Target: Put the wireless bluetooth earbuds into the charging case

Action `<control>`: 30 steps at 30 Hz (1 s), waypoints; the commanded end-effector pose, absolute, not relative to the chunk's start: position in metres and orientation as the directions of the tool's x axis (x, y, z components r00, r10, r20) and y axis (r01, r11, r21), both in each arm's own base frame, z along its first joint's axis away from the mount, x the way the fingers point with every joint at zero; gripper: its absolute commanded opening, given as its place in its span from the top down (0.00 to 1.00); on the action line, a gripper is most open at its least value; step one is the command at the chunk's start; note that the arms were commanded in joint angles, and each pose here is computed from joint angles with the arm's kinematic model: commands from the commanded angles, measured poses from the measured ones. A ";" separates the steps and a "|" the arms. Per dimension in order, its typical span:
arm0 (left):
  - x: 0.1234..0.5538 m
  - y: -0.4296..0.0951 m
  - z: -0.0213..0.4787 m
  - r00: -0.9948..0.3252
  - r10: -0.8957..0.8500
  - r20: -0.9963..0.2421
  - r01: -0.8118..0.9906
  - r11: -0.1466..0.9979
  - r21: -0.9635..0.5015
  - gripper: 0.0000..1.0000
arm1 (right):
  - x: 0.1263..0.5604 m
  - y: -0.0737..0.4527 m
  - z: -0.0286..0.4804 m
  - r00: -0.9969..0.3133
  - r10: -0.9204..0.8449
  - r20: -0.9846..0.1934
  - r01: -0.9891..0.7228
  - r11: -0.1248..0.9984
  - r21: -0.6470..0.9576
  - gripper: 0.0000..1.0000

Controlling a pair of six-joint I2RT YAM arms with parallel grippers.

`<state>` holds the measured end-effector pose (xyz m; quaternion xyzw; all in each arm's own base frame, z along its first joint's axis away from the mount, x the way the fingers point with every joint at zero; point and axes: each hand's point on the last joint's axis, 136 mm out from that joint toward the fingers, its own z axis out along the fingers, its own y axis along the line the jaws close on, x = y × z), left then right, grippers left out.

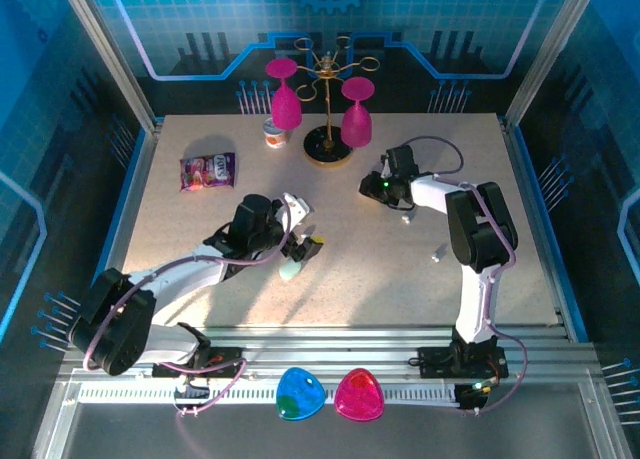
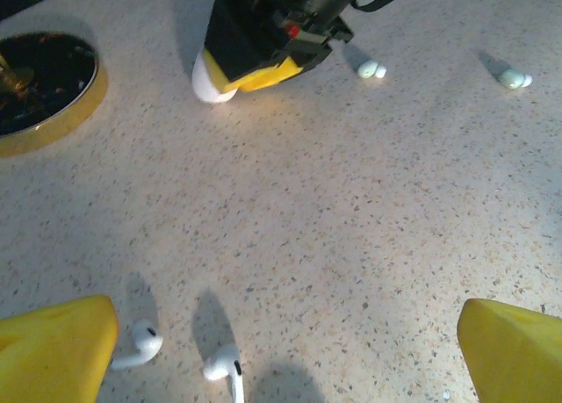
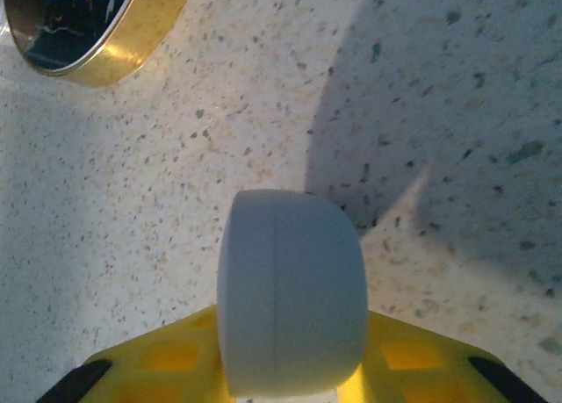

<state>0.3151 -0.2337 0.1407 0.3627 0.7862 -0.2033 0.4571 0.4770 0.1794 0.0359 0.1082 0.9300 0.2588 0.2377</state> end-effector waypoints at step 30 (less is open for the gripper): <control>0.259 -0.186 0.050 -0.663 0.679 -0.316 0.713 0.701 0.013 0.08 | 0.382 0.126 0.123 -0.795 0.223 -0.564 -0.097 0.871 0.481 0.12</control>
